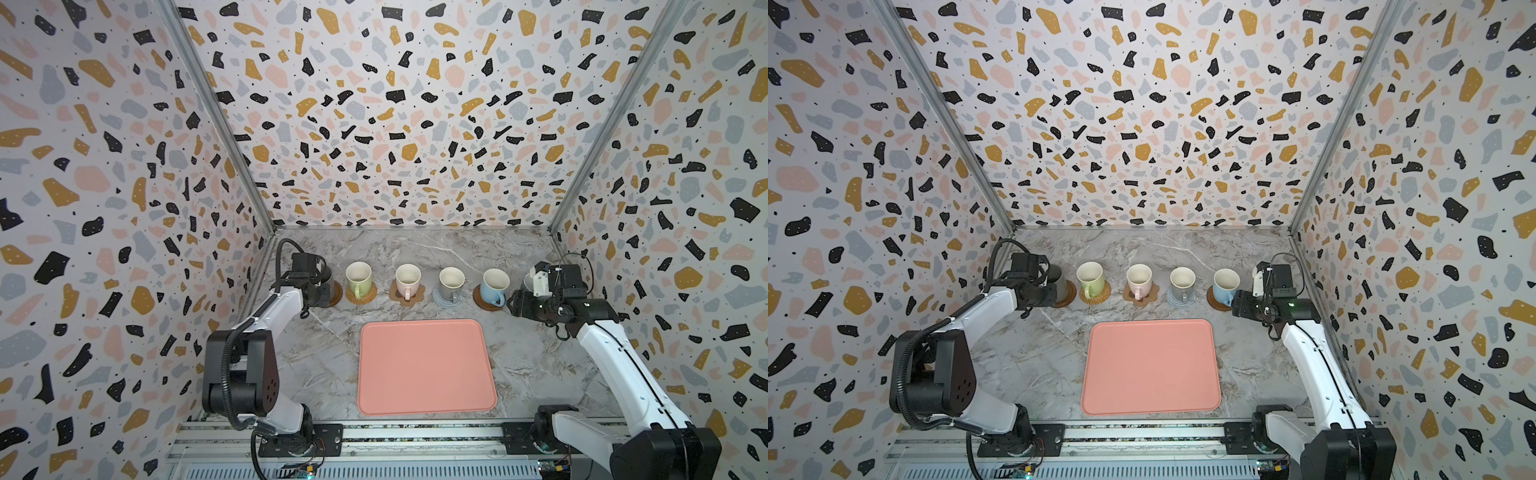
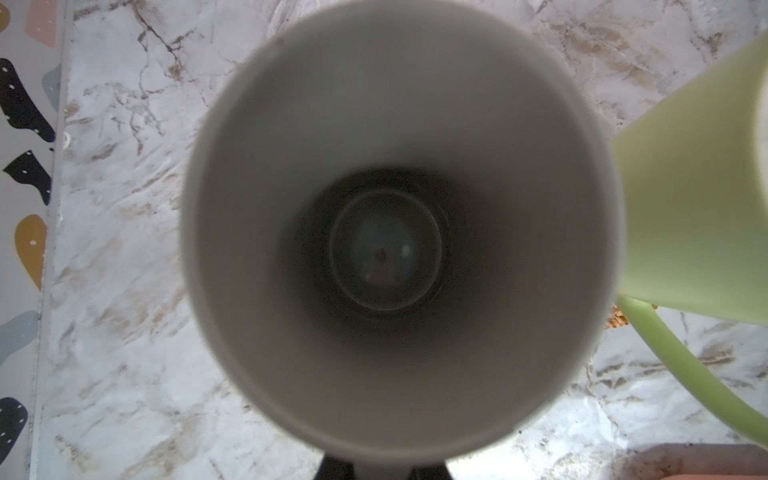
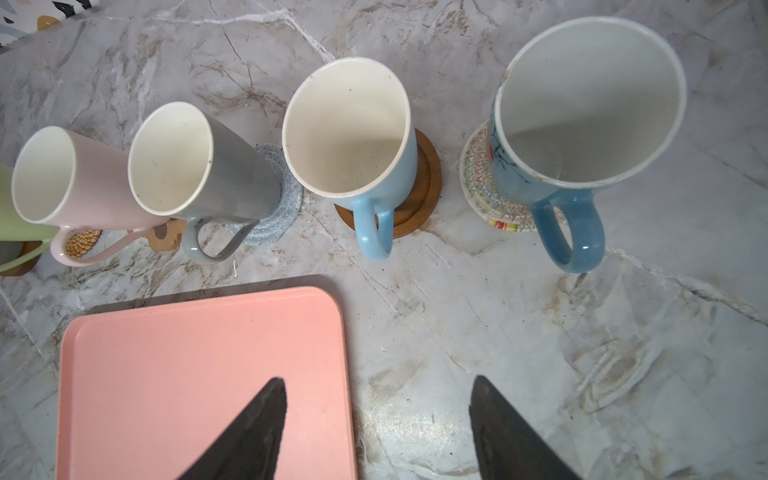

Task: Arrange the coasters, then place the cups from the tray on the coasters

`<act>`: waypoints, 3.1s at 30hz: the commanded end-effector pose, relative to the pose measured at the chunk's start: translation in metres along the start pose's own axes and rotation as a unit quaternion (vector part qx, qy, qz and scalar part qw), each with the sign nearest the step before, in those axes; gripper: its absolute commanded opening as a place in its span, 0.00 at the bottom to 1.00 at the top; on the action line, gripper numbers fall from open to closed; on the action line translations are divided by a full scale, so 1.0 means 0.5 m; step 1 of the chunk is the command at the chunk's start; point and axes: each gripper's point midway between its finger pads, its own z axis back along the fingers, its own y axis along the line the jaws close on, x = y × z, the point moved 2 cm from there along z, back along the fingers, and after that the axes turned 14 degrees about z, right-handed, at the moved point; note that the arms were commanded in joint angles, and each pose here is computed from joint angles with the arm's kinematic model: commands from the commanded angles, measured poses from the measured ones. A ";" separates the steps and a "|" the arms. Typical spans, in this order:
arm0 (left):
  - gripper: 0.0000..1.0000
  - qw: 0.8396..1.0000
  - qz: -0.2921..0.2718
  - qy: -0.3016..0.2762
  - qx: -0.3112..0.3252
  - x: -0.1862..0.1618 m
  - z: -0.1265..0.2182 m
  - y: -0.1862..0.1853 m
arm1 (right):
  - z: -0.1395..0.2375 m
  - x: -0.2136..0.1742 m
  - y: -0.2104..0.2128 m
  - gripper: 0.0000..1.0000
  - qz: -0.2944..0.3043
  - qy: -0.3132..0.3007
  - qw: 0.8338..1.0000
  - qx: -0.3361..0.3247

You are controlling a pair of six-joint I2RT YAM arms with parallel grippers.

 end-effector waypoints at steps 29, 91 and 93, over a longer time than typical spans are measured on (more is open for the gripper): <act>0.33 0.999 0.002 -0.054 -0.007 0.054 0.013 -0.004 | 0.016 0.006 -0.002 0.72 0.003 -0.005 1.000 -0.004; 0.99 0.894 0.138 -0.426 -0.024 0.090 0.438 0.079 | 0.214 0.148 -0.033 0.99 0.083 -0.317 0.937 -0.123; 0.99 0.883 0.135 -0.449 -0.025 0.075 0.442 0.086 | 0.219 0.139 -0.039 0.99 0.081 -0.327 0.932 -0.136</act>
